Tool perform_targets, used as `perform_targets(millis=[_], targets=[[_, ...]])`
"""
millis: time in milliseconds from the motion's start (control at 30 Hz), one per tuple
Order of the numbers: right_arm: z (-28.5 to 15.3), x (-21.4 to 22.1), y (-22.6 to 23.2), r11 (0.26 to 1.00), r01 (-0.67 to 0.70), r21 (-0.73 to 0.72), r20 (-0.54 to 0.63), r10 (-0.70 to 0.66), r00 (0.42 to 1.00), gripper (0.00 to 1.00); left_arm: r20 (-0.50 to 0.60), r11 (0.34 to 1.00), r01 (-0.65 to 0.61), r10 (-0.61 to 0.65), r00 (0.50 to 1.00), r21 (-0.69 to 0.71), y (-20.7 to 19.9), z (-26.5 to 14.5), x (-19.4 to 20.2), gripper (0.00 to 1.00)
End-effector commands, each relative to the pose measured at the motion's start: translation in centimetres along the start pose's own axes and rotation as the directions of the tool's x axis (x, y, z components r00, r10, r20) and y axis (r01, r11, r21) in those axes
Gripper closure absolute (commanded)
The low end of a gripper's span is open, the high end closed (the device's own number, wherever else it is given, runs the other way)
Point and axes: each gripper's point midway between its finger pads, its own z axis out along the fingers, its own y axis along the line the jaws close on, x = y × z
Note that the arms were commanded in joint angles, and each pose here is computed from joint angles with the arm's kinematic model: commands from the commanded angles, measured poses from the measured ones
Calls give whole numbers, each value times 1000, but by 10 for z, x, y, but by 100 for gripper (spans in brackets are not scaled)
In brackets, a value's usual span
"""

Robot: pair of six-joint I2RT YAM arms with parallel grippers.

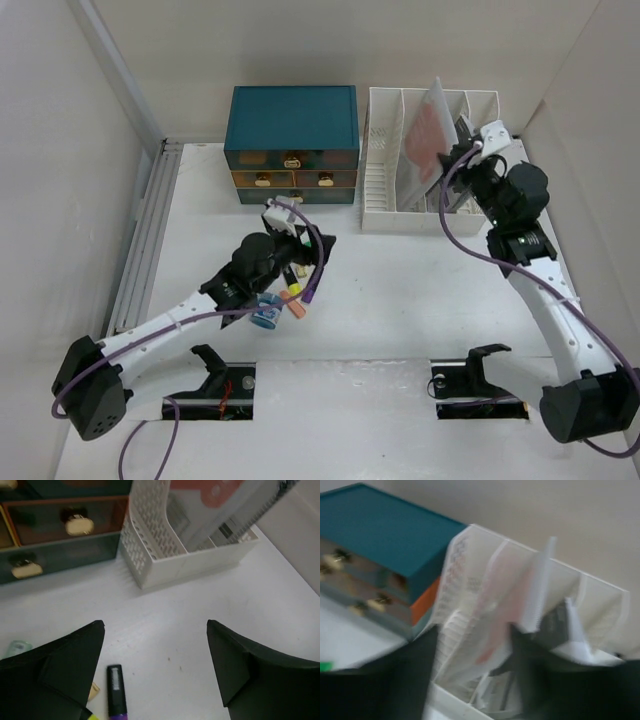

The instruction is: Organize the desk

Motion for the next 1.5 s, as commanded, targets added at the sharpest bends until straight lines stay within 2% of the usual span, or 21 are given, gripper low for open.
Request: perform_targets(millis=[0, 67, 167, 300, 367, 400, 433, 500, 533, 567, 600, 667, 700, 733, 767, 800, 867, 900, 967, 1167, 1467], targets=[[4, 11, 54, 949, -62, -310, -83, 38, 996, 26, 221, 988, 79, -49, 974, -129, 13, 6, -79, 17], [1, 20, 82, 879, -141, -457, -150, 80, 985, 0, 276, 977, 103, -49, 960, -186, 22, 10, -107, 0], [11, 17, 102, 788, -226, -573, -220, 117, 968, 0, 307, 962, 121, -41, 951, -245, 37, 20, -139, 0], [20, 18, 106, 754, -287, -591, -279, 143, 950, 0, 262, 939, 116, -29, 965, -323, 63, 38, -164, 0], [22, 27, 105, 766, -308, -564, -297, 160, 942, 0, 230, 938, 109, -32, 973, -330, 73, 45, -166, 6], [19, 32, 106, 765, -311, -564, -301, 160, 940, 3, 240, 930, 117, -32, 970, -348, 88, 48, -178, 15], [18, 34, 107, 763, -322, -560, -308, 169, 936, 7, 236, 935, 115, -35, 971, -334, 91, 51, -181, 21], [14, 34, 110, 753, -338, -564, -316, 180, 931, 35, 205, 958, 103, -48, 978, -268, 89, 59, -185, 36], [13, 40, 111, 751, -347, -562, -329, 182, 927, 52, 201, 959, 113, -61, 978, -259, 96, 63, -192, 43], [11, 40, 111, 751, -346, -562, -328, 182, 927, 85, 173, 973, 104, -69, 983, -207, 90, 67, -191, 50], [9, 36, 111, 753, -340, -564, -319, 181, 930, 97, 155, 978, 102, -74, 985, -181, 88, 69, -191, 50], [6, 37, 111, 753, -340, -564, -319, 181, 930, 100, 106, 988, 78, -64, 992, -133, 82, 69, -183, 48], [4, 37, 112, 753, -340, -564, -319, 181, 930, 94, 88, 993, 61, -53, 995, -101, 76, 65, -178, 47], [3, 34, 114, 740, -337, -583, -310, 181, 933, 75, 74, 995, 33, -26, 997, -94, 75, 60, -173, 45], [1, 33, 116, 730, -338, -593, -309, 181, 934, 50, 51, 994, 25, -20, 998, -102, 78, 59, -160, 43], [0, 35, 118, 721, -341, -603, -310, 182, 933, 41, 32, 991, 34, -30, 999, -133, 89, 57, -152, 42], [-1, 38, 125, 683, -366, -632, -327, 194, 925, 11, 22, 989, 29, -26, 999, -146, 97, 55, -139, 41], [-1, 41, 128, 670, -377, -640, -338, 195, 921, 0, 22, 989, 29, -26, 999, -146, 97, 55, -139, 41], [3, 53, 131, 653, -412, -636, -376, 205, 904, 0, 8, 988, 22, -21, 1000, -150, 100, 58, -134, 41], [4, 51, 128, 674, -401, -621, -367, 203, 908, 0, -53, 970, 40, -55, 997, -242, 125, 71, -107, 41], [4, 50, 123, 700, -428, -572, -384, 232, 894, 0, -66, 927, 54, -84, 994, -372, 153, 98, -93, 41]])
